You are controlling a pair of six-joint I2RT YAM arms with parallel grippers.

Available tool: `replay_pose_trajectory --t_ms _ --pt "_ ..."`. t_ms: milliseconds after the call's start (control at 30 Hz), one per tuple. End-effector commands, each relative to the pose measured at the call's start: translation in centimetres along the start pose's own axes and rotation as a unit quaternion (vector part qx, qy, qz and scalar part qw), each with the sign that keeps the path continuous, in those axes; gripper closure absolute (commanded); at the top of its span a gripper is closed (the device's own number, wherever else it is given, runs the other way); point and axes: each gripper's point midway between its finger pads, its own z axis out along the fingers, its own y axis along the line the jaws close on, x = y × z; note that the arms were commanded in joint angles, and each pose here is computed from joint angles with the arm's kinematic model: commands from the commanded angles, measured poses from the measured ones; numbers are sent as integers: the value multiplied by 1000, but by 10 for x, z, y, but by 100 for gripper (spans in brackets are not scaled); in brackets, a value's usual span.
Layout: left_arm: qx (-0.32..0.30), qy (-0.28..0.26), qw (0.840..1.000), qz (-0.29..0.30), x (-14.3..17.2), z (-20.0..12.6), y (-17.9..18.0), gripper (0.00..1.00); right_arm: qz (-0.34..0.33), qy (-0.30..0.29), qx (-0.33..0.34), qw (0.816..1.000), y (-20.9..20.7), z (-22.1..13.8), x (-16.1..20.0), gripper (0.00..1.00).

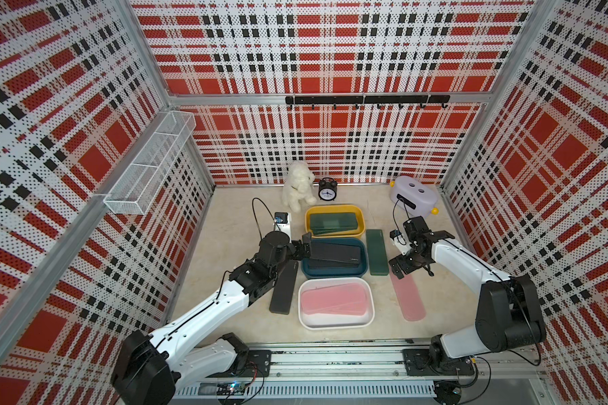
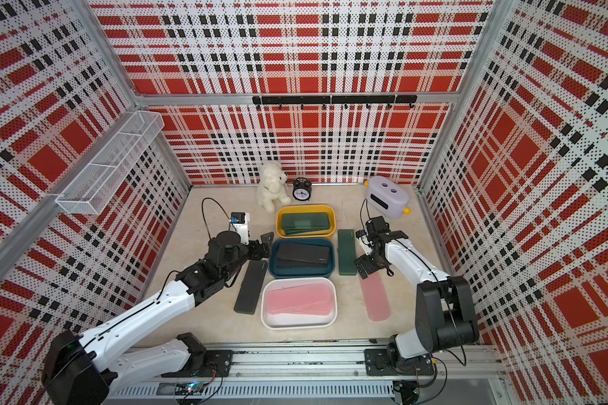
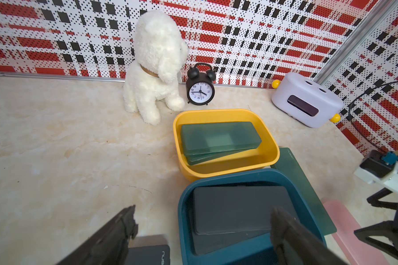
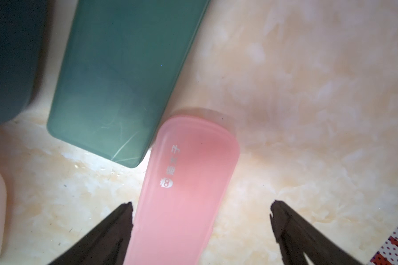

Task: Place the pencil cases by color into the storage box
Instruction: Pick up the pencil case from the center of the board.

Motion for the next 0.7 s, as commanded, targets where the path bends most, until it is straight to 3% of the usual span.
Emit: replay_pose_trajectory --t_ms 0,200,667 --pt "2 -8 1000 -3 -3 1 2 5 -30 41 -12 999 6 4 9 0" --pt "3 -9 1000 -7 -7 2 -1 5 -64 103 -11 993 13 10 31 0" --pt "-1 -1 1000 -6 -7 7 -2 5 -82 111 -28 990 27 17 31 0"
